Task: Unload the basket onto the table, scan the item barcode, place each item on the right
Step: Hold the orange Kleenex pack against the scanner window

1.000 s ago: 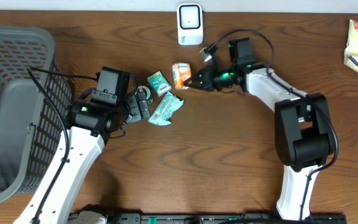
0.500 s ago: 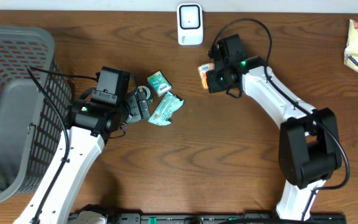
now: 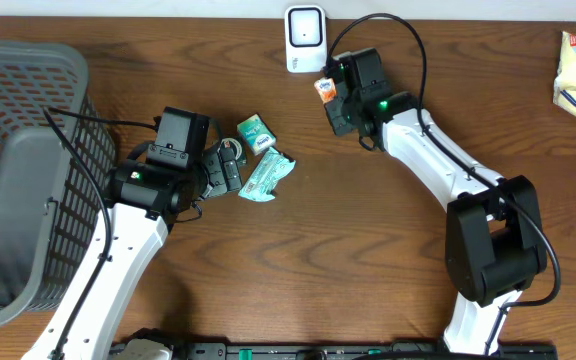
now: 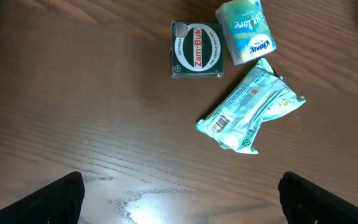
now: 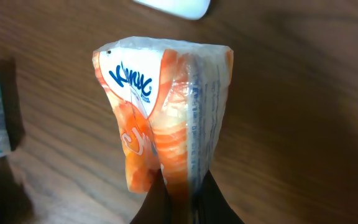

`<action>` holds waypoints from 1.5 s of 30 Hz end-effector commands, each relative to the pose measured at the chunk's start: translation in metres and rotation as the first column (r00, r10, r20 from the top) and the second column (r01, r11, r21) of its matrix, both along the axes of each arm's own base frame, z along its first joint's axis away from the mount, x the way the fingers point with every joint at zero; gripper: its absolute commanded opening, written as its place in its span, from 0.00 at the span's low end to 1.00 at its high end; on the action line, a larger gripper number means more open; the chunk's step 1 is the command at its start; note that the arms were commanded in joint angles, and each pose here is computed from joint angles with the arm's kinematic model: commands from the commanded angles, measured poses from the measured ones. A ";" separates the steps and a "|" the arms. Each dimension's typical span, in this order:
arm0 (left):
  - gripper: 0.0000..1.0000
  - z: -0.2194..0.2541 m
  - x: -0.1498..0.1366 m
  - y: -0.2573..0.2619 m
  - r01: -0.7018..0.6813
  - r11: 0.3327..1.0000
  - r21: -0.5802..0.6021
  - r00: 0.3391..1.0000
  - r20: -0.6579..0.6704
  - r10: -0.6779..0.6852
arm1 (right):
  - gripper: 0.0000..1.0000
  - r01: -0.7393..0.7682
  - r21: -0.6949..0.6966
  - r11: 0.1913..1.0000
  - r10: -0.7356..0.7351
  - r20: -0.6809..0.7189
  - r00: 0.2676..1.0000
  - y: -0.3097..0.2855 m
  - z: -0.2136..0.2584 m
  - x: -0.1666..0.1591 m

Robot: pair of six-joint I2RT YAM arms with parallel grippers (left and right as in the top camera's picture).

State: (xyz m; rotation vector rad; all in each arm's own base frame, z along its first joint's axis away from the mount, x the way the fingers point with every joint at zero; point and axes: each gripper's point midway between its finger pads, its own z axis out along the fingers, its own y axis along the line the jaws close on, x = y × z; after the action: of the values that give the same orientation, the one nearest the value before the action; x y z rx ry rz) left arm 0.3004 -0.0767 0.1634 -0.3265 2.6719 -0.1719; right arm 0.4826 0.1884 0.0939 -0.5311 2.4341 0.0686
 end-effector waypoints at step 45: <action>0.98 0.005 0.002 0.000 -0.003 1.000 -0.002 1.000 0.012 0.003 | 0.01 -0.158 -0.611 0.776 0.465 0.384 0.798 0.061 0.060 0.160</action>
State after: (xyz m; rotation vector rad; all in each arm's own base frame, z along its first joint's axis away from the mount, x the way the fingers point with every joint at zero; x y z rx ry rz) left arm 0.3004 -0.0767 0.1634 -0.3265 2.6719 -0.1719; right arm 0.6400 0.2390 0.1558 -1.0441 1.7999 -0.6165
